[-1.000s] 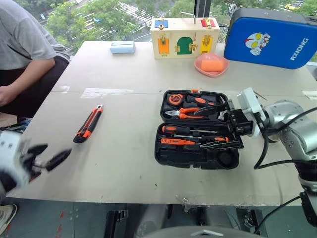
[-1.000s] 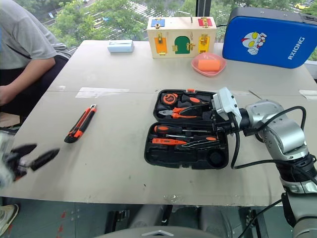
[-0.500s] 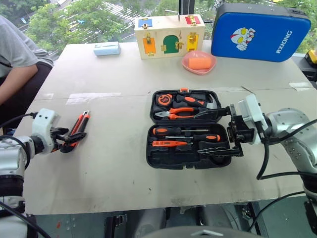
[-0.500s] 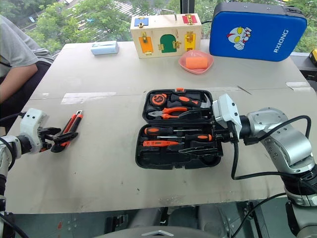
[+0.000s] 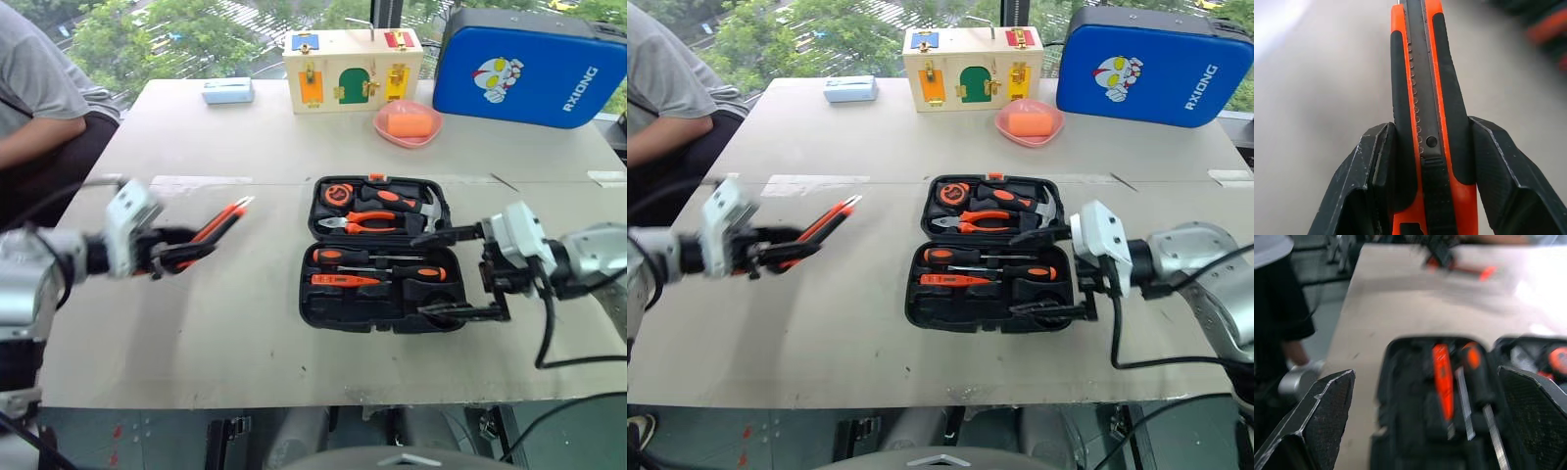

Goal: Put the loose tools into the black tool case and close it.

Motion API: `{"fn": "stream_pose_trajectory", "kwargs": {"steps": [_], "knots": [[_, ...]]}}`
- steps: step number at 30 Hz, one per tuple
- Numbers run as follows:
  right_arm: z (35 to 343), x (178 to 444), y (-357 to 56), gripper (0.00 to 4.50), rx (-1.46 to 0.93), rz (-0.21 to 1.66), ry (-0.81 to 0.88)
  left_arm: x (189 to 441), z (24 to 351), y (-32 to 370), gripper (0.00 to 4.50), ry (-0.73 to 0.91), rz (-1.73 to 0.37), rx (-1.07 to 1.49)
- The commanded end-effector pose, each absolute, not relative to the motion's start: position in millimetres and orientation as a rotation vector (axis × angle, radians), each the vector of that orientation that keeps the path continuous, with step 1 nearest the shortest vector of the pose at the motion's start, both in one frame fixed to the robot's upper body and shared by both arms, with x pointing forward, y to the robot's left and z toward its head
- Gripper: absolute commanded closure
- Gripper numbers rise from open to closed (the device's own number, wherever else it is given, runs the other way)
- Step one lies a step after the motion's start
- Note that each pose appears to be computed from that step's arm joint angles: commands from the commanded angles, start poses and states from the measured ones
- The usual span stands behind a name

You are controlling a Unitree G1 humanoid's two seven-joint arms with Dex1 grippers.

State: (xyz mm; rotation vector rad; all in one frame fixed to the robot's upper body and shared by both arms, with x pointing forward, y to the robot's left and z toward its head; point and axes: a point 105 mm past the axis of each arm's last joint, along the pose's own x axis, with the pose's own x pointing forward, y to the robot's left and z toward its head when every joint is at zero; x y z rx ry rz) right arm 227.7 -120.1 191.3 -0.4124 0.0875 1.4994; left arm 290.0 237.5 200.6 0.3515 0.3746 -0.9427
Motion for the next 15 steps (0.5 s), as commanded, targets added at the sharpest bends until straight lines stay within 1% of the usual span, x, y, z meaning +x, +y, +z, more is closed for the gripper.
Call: {"fn": "stream_pose_trajectory", "kwargs": {"steps": [1, 3, 5, 11, 15], "knots": [[199, 218, -124, 0.0, -0.45, 1.496, 0.063, 264, 208, 174, 2.65, 0.389, -1.264, 0.406], [196, 215, -127, 0.0, -0.445, 1.473, 0.083, 256, 199, 146, 2.65, 0.422, -1.415, 0.457], [193, 213, -131, 0.0, -0.443, 1.443, 0.098, 255, 186, 124, 2.65, 0.452, -1.515, 0.509], [191, 208, -133, 0.0, -0.436, 1.376, 0.103, 261, 154, 97, 2.65, 0.516, -1.633, 0.613], [189, 204, -132, 0.0, -0.42, 1.344, 0.103, 266, 142, 87, 2.65, 0.545, -1.658, 0.61]]}}
